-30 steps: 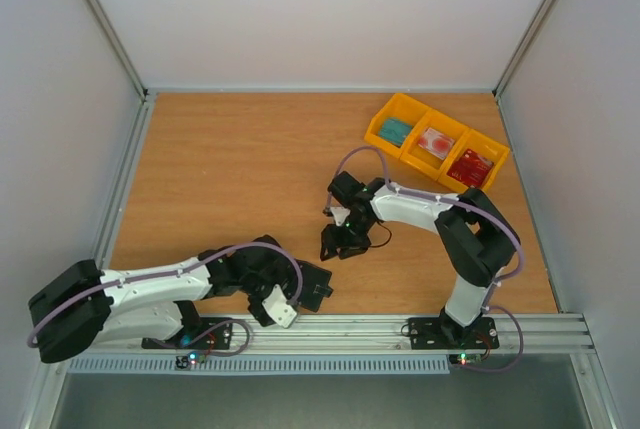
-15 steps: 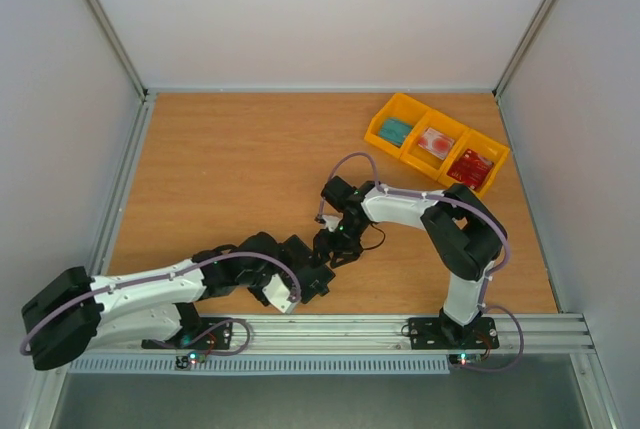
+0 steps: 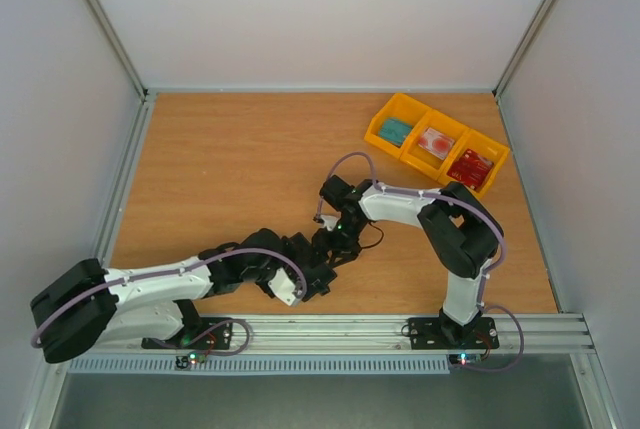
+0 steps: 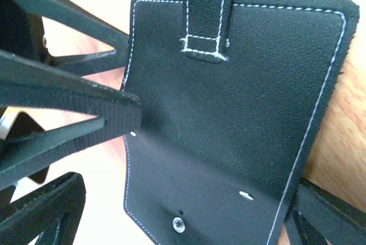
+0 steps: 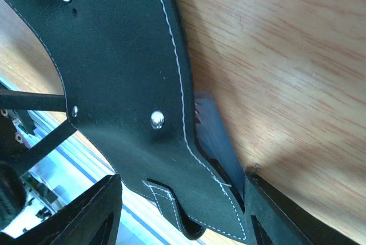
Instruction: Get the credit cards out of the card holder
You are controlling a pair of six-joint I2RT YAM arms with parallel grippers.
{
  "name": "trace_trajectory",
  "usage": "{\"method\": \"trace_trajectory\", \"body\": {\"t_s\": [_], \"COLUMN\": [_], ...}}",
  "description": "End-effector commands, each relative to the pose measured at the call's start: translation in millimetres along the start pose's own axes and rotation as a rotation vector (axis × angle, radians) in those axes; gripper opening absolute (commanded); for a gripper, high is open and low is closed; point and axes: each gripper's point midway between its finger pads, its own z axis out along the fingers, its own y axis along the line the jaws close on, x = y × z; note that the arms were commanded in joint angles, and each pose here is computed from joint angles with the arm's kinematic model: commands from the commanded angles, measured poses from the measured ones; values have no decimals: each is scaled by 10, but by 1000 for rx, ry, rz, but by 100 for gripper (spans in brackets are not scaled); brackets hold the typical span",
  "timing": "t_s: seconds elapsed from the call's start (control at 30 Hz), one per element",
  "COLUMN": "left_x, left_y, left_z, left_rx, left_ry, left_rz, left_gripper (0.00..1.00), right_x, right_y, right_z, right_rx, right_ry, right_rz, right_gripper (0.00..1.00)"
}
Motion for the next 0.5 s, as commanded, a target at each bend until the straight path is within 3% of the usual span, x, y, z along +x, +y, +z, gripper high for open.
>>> {"method": "trace_trajectory", "body": {"t_s": [0.0,0.13,0.3,0.4,0.47], "left_x": [-61,-194,-291,-370,-387], "left_y": [-216,-209,-82,25,64], "left_z": [96,115,186,165,153], "left_rx": [71,105,22,-1,-13], "left_ry": [-57,-128,-189,-226,-233], "left_rz": [29,7,89,72,62], "left_gripper": [89,81,69,57,42], "right_x": [2,5,7,14,18], "right_y": [-17,-9,4,8,11], "right_z": [68,69,74,71,74], "right_rx": [16,13,6,2,0], "right_ry": [35,38,48,48,48], "right_rz": [-3,-9,-21,-28,-31], "right_gripper": [59,59,59,58,59]}}
